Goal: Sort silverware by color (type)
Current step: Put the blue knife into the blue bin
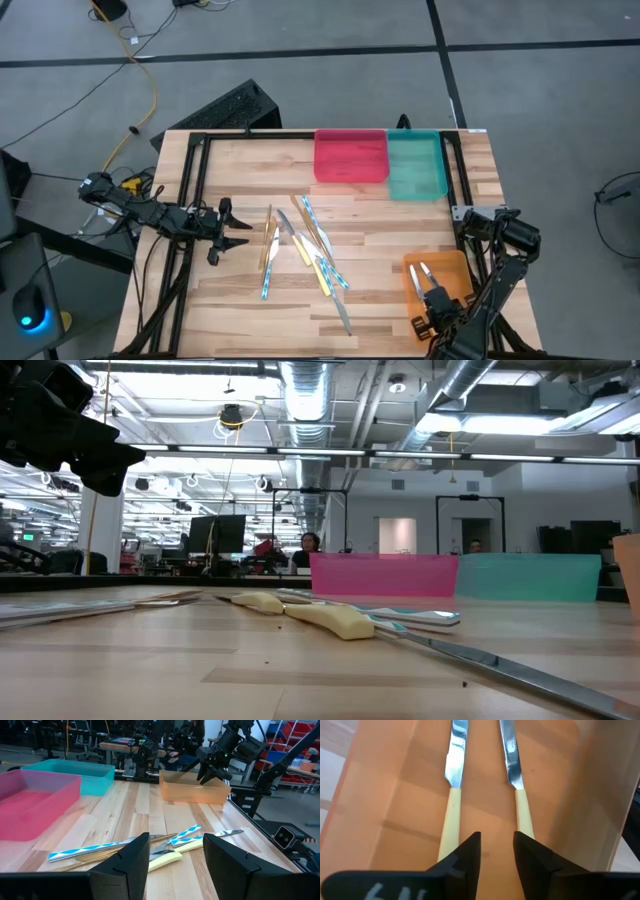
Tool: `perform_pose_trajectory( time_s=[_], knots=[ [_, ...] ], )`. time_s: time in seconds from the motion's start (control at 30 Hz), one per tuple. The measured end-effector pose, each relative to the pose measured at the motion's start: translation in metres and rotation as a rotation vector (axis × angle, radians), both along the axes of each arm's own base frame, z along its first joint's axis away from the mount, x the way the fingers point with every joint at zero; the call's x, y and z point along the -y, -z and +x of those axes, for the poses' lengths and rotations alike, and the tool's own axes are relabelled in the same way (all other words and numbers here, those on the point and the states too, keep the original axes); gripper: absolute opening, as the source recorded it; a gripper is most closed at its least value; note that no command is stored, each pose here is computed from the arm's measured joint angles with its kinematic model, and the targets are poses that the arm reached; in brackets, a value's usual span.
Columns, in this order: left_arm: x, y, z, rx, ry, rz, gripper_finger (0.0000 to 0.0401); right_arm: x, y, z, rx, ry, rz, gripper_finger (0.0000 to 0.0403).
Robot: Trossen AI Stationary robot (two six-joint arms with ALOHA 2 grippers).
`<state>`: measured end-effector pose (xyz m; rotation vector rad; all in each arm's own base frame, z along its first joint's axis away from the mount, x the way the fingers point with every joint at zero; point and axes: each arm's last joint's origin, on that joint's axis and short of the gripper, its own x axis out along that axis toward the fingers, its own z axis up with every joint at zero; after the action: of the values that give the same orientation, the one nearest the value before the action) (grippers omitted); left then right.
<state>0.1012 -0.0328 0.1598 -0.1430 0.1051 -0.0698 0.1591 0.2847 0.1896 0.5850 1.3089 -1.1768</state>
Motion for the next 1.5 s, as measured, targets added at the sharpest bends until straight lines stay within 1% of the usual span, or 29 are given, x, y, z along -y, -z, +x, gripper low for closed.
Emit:
perform_pose_trajectory(
  time_s=[0.17, 0.37, 0.53, 0.67, 0.87, 0.97, 1.1, 1.33, 1.5],
  knots=[
    [0.0, 0.0, 0.0, 0.0, 0.0, 0.0, 0.0169, -0.002, -0.004, 0.001, 0.007, -0.008, 0.016, 0.0134],
    [0.0, 0.0, 0.0, 0.0, 0.0, 0.0, 0.0169, -0.006, -0.018, 0.004, 0.029, -0.018, 0.014, 0.0134],
    [0.0, 0.0, 0.0, 0.0, 0.0, 0.0, 0.0169, -0.005, -0.034, 0.013, 0.092, -0.043, -0.009, 0.0134],
    [0.0, 0.0, 0.0, 0.0, 0.0, 0.0, 0.0169, -0.002, -0.046, 0.029, 0.197, -0.09, -0.028, 0.0134],
    [0.0, 0.0, 0.0, 0.0, 0.0, 0.0, 0.0169, 0.014, -0.063, 0.065, 0.309, -0.152, -0.065, 0.0134],
    [0.0, 0.0, 0.0, 0.0, 0.0, 0.0, 0.0169, 0.025, -0.069, 0.089, 0.362, -0.214, -0.064, 0.0134],
    [0.0, 0.0, 0.0, 0.0, 0.0, 0.0, 0.0169, 0.043, -0.072, 0.124, 0.427, -0.332, -0.078, 0.0134],
    [0.0, 0.0, 0.0, 0.0, 0.0, 0.0, 0.0169, 0.086, -0.078, 0.182, 0.558, -0.475, -0.202, 0.0134],
    [0.0, 0.0, 0.0, 0.001, 0.0, 0.0, 0.0169, 0.116, -0.083, 0.212, 0.591, -0.537, -0.271, 0.0134]
  ],
)
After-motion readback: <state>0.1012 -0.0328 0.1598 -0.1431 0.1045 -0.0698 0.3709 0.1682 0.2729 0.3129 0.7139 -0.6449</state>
